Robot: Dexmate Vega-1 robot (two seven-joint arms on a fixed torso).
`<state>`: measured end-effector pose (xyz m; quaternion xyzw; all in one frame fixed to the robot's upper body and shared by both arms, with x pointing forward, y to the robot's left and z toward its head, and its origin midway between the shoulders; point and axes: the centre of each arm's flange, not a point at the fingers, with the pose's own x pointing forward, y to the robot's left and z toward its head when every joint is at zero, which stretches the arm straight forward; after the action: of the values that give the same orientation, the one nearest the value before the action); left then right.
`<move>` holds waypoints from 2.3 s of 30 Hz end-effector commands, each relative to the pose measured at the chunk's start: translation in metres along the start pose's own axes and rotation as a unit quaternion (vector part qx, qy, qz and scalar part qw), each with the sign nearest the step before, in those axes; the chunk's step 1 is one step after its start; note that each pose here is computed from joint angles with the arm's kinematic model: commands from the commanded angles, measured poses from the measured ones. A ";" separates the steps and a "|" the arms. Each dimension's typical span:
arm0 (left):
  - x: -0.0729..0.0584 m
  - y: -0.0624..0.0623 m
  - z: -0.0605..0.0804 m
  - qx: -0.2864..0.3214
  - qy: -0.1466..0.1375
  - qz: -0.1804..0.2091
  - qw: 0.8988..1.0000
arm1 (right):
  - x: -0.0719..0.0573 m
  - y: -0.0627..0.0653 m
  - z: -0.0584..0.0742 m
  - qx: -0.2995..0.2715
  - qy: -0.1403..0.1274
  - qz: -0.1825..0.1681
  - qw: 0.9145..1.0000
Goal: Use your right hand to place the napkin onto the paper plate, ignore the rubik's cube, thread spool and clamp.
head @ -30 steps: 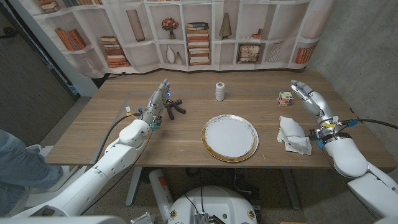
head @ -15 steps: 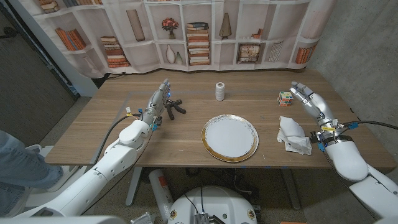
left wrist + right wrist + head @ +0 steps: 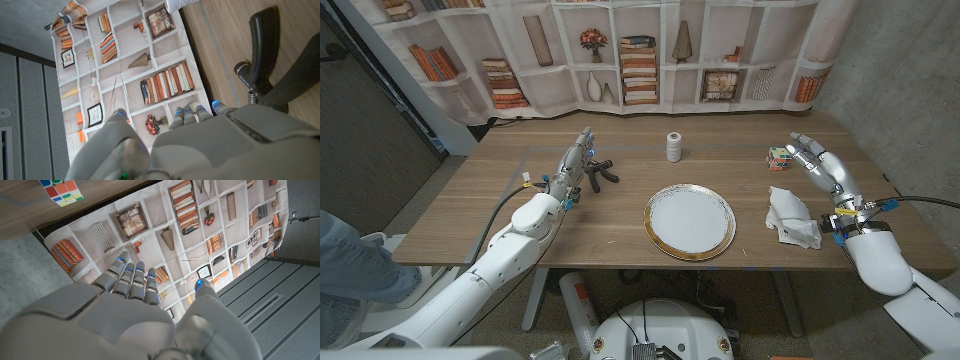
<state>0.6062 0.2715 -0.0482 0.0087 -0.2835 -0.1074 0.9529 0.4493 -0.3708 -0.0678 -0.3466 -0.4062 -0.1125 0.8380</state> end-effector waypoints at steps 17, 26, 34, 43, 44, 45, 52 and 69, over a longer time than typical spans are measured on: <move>-0.002 0.002 -0.001 -0.001 -0.001 0.005 1.000 | -0.010 0.007 -0.004 -0.093 0.001 -0.015 0.996; 0.000 0.000 0.001 0.000 -0.005 0.006 1.000 | -0.017 0.007 -0.003 -0.132 0.002 -0.007 0.991; 0.002 -0.002 -0.005 -0.006 -0.001 0.003 1.000 | -0.021 0.007 -0.001 -0.140 0.002 0.002 0.990; 0.004 0.000 -0.008 -0.007 0.005 0.001 1.000 | -0.027 0.012 0.001 -0.167 0.001 0.009 0.986; 0.004 0.000 -0.008 -0.007 0.005 0.000 1.000 | -0.028 0.012 0.001 -0.170 0.001 0.010 0.985; 0.004 0.000 -0.008 -0.007 0.005 0.000 1.000 | -0.028 0.013 0.001 -0.169 0.002 0.011 0.985; 0.003 0.001 -0.009 -0.007 0.006 -0.001 1.000 | -0.029 0.016 0.001 -0.167 0.001 0.013 0.986; 0.000 0.002 -0.009 -0.006 0.003 0.002 1.000 | -0.033 0.021 -0.001 -0.201 0.000 0.021 0.979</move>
<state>0.6134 0.2711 -0.0543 0.0035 -0.2780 -0.1092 0.9543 0.4388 -0.3606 -0.0995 -0.4990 -0.3725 -0.1704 0.7637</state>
